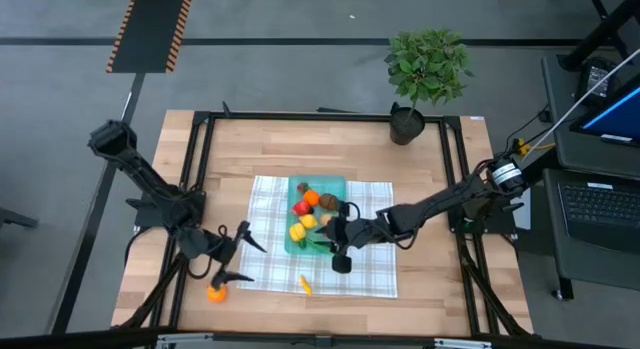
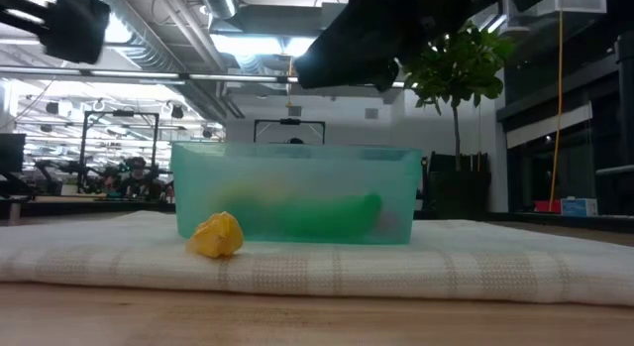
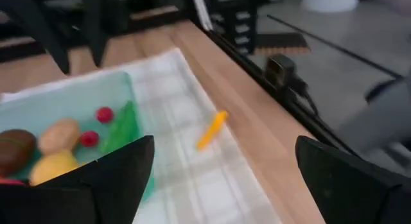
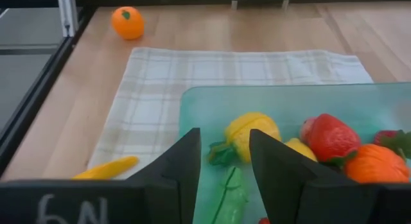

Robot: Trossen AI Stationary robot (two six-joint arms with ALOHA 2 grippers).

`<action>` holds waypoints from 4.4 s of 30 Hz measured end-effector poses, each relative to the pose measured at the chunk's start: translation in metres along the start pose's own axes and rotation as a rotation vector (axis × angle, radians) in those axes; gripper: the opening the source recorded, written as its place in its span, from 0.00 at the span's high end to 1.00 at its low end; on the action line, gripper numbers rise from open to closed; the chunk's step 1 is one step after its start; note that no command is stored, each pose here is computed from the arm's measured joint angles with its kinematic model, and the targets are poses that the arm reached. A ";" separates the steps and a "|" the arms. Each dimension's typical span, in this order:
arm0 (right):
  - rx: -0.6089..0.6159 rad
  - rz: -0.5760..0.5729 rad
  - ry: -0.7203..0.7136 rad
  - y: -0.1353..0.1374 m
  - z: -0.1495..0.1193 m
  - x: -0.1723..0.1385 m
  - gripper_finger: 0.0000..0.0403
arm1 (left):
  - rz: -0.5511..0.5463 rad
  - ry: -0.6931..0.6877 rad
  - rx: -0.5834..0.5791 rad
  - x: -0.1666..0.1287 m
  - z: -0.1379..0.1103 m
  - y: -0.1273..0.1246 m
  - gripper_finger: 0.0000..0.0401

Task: Pick and placing Produce into tupperware
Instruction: Put the orange into the blue bin

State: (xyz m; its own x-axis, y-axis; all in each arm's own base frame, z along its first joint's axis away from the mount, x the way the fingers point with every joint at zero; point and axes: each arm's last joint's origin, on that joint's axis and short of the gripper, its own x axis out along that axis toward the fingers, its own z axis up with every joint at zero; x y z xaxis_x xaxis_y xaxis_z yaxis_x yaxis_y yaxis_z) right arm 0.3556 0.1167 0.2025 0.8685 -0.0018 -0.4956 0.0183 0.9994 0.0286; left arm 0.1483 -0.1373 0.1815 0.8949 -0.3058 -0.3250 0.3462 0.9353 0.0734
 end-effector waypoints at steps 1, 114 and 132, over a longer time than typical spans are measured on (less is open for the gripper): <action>-0.003 0.005 0.000 0.002 0.000 -0.001 0.66 | -0.014 0.022 0.005 -0.002 0.001 -0.003 0.08; 0.088 -0.017 -0.192 0.022 0.013 -0.008 0.66 | 0.100 1.022 -0.065 0.021 -0.020 -0.127 0.22; 0.088 -0.017 -0.192 0.022 0.013 -0.008 0.66 | 0.105 1.012 -0.073 0.022 -0.020 -0.128 0.39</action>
State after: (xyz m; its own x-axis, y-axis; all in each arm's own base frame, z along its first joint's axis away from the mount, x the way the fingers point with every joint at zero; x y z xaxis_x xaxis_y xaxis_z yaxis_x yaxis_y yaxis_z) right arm 0.3553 0.1378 0.2184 0.9460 -0.0335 -0.3225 0.0698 0.9924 0.1017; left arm 0.1181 -0.2599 0.1465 0.2501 0.0403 -0.9674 0.2314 0.9677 0.1001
